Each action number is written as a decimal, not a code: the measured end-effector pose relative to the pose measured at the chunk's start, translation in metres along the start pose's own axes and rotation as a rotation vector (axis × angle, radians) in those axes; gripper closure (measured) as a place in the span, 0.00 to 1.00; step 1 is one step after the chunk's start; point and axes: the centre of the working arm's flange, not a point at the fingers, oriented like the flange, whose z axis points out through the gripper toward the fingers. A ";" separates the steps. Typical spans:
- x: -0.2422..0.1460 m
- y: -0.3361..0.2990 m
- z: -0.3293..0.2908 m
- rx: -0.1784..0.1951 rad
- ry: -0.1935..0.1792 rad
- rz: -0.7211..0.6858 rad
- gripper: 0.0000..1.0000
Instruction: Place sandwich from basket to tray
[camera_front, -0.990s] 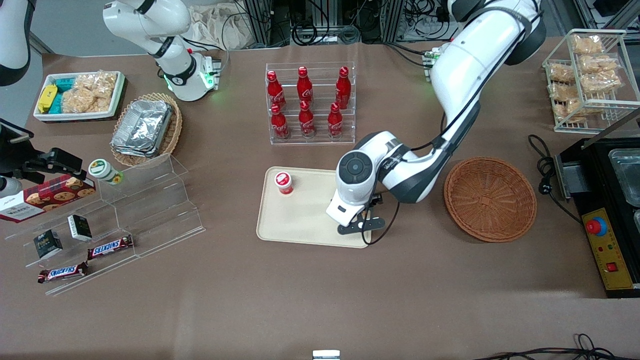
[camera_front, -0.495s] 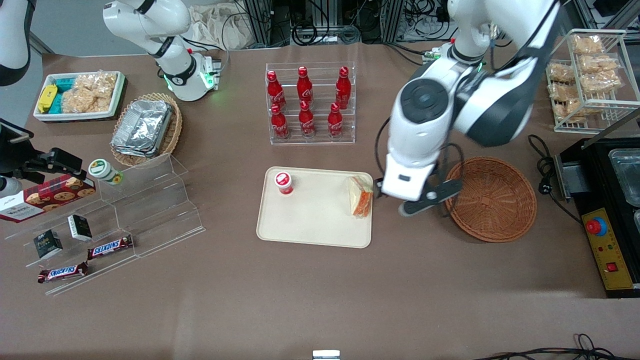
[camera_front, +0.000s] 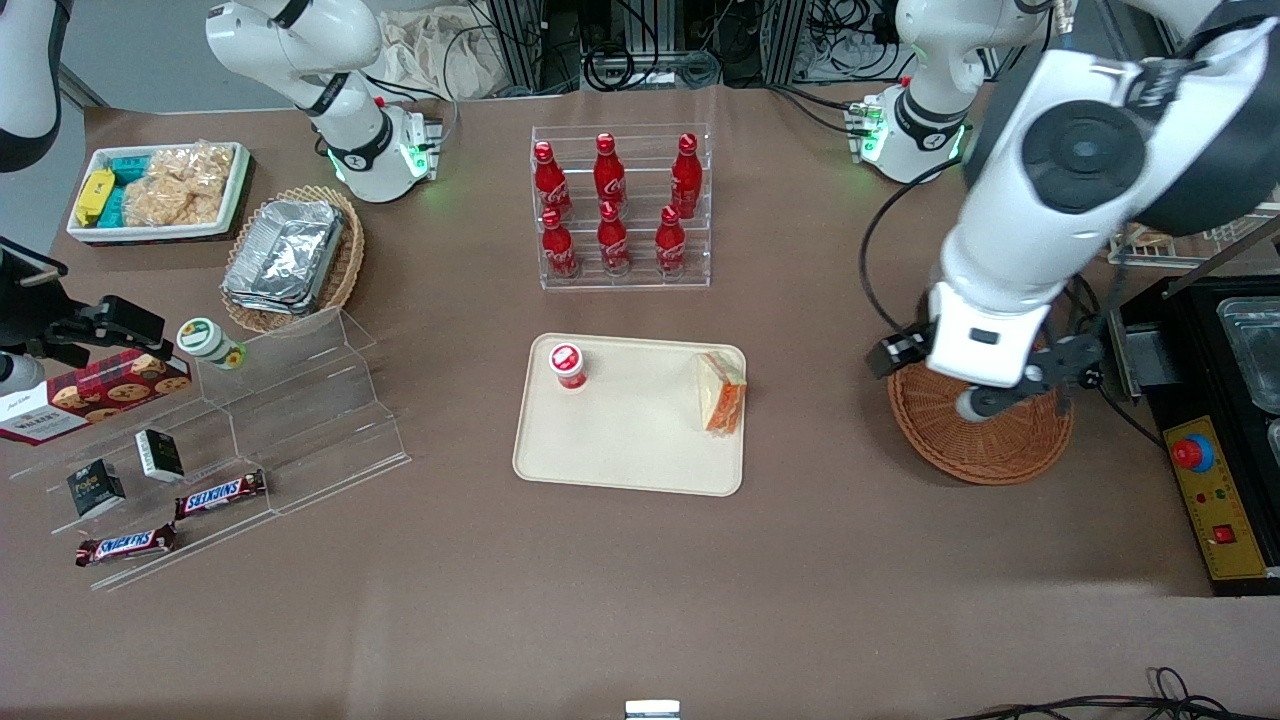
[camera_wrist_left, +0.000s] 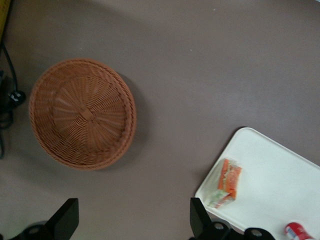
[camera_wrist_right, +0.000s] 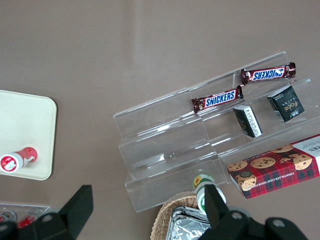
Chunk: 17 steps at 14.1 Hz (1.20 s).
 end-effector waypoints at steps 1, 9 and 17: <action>0.013 -0.020 -0.001 -0.007 -0.016 0.024 0.00; 0.066 -0.181 -0.010 -0.067 -0.054 0.214 0.00; 0.044 -0.229 -0.029 -0.094 -0.035 0.271 0.00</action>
